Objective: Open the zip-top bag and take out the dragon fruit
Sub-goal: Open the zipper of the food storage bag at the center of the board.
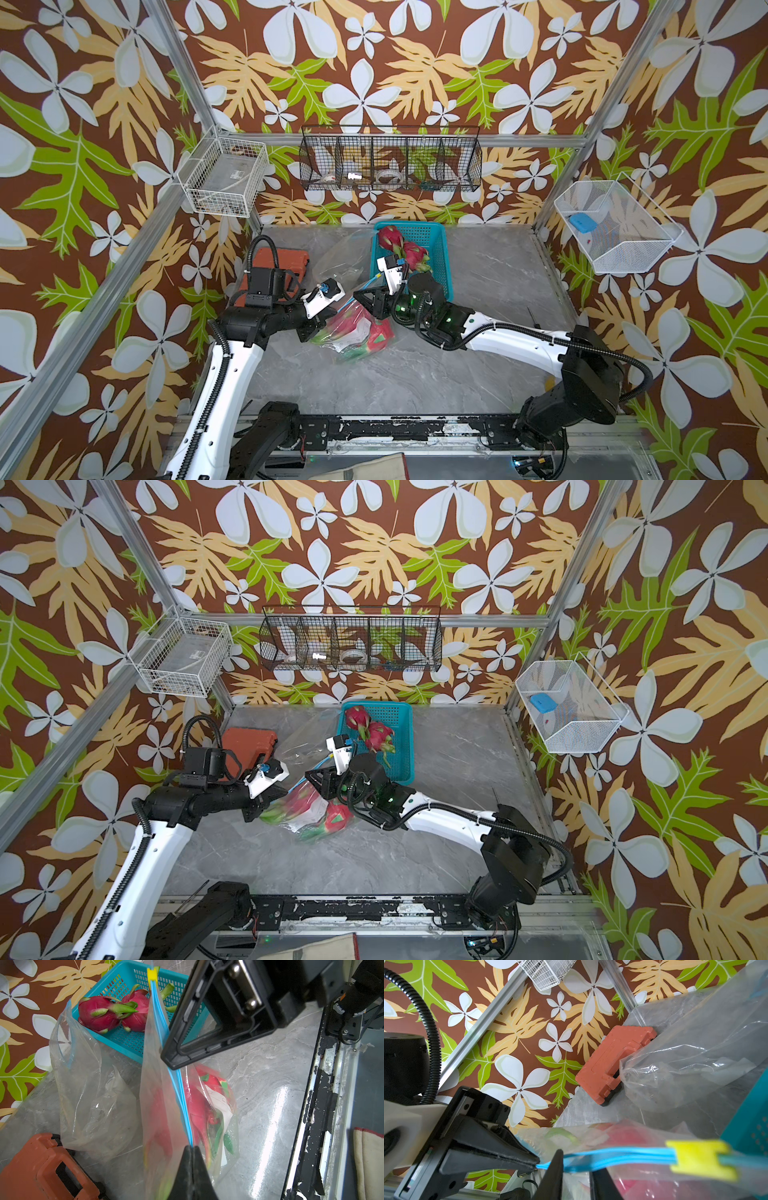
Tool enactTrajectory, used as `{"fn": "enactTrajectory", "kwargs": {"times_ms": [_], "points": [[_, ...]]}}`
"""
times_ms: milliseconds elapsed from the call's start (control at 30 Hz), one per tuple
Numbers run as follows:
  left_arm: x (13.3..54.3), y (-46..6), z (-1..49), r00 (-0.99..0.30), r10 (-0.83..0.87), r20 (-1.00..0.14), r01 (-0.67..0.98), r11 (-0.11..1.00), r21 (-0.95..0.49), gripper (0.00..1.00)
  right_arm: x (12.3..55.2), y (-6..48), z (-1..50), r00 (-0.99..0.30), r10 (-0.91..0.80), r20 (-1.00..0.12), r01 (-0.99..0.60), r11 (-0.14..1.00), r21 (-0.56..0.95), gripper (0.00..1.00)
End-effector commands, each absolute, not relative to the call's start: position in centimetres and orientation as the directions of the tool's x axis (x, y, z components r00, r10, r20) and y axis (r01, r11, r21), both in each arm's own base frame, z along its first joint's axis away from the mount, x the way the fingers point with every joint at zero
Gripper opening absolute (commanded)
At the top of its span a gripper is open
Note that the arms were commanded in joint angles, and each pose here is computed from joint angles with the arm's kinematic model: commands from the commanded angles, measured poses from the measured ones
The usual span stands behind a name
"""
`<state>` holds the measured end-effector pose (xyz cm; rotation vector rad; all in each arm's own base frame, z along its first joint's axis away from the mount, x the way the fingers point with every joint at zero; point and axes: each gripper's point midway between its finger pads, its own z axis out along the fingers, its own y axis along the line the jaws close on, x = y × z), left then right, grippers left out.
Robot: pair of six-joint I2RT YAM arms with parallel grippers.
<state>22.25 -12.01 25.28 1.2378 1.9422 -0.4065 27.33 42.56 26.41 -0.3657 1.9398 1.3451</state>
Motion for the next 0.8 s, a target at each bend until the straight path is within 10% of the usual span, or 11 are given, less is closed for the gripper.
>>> {"fn": "enactTrajectory", "kwargs": {"times_ms": [0, 633, 667, 767], "points": [[21.9, -12.2, 25.3, -0.219, 0.616, -0.757, 0.877, 0.464, 0.124, 0.0, 27.8, 42.4, 26.7, -0.679, 0.196, -0.707, -0.593, 0.421, 0.687, 0.2], [21.7, -12.2, 25.3, -0.224, 0.613, -0.758, 0.877, 0.465, 0.118, 0.0, 29.2, 43.1, 25.4, -0.702, 0.175, -0.691, -0.544, 0.495, 0.678, 0.0], [21.9, -12.2, 25.4, -0.231, 0.608, -0.759, 0.87, 0.478, 0.118, 0.04, 29.3, 43.0, 25.2, -0.704, 0.174, -0.689, -0.535, 0.507, 0.675, 0.0], [23.7, -12.0, 26.9, -0.268, 0.534, -0.801, 0.815, 0.57, 0.107, 0.63, 29.4, 42.8, 25.3, -0.696, 0.174, -0.696, -0.538, 0.516, 0.667, 0.0]]}}
